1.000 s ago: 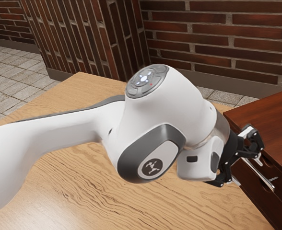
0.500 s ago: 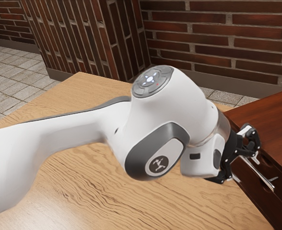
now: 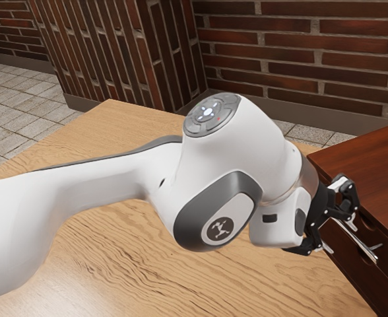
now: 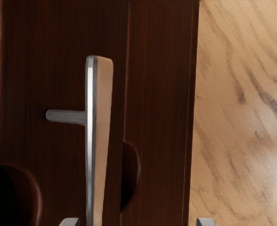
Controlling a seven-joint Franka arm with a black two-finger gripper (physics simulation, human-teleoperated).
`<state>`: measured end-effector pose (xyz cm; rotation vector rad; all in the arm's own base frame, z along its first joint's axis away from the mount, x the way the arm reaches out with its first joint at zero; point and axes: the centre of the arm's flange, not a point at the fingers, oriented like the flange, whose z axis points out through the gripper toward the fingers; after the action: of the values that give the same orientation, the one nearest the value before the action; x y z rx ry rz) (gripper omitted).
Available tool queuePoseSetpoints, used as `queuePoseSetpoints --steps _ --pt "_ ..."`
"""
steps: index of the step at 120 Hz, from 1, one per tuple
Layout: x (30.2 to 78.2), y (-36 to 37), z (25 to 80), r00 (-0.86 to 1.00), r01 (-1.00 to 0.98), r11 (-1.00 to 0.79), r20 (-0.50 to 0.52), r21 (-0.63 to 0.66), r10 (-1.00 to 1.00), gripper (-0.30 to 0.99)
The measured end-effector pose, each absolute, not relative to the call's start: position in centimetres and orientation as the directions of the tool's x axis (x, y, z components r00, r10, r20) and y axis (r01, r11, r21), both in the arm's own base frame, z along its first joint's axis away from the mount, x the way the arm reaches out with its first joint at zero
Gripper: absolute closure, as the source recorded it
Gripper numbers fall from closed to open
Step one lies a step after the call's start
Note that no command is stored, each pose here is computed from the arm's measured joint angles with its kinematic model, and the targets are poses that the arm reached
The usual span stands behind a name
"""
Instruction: Pull the drawer handle with one arm to open the drawer
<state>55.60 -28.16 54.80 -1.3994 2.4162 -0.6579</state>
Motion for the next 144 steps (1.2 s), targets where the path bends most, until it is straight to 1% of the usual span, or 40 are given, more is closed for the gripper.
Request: queuePoseSetpoints --steps 43,68,83,119,144 --pt "55.1 -28.4 54.5 -0.502 -0.748 0.431 0.005 -0.505 -0.865 0.46" --pt "54.8 -28.5 55.0 -0.507 -0.744 0.431 0.012 -0.510 -0.862 0.59" --pt "54.8 -28.4 55.0 -0.507 -0.745 0.430 0.014 -0.510 -0.862 0.63" --pt "53.9 -27.5 55.1 -0.506 -0.754 0.420 0.038 -0.505 -0.862 0.70" --pt "52.9 -26.5 54.9 -0.506 -0.764 0.414 0.062 -0.496 -0.860 0.72"
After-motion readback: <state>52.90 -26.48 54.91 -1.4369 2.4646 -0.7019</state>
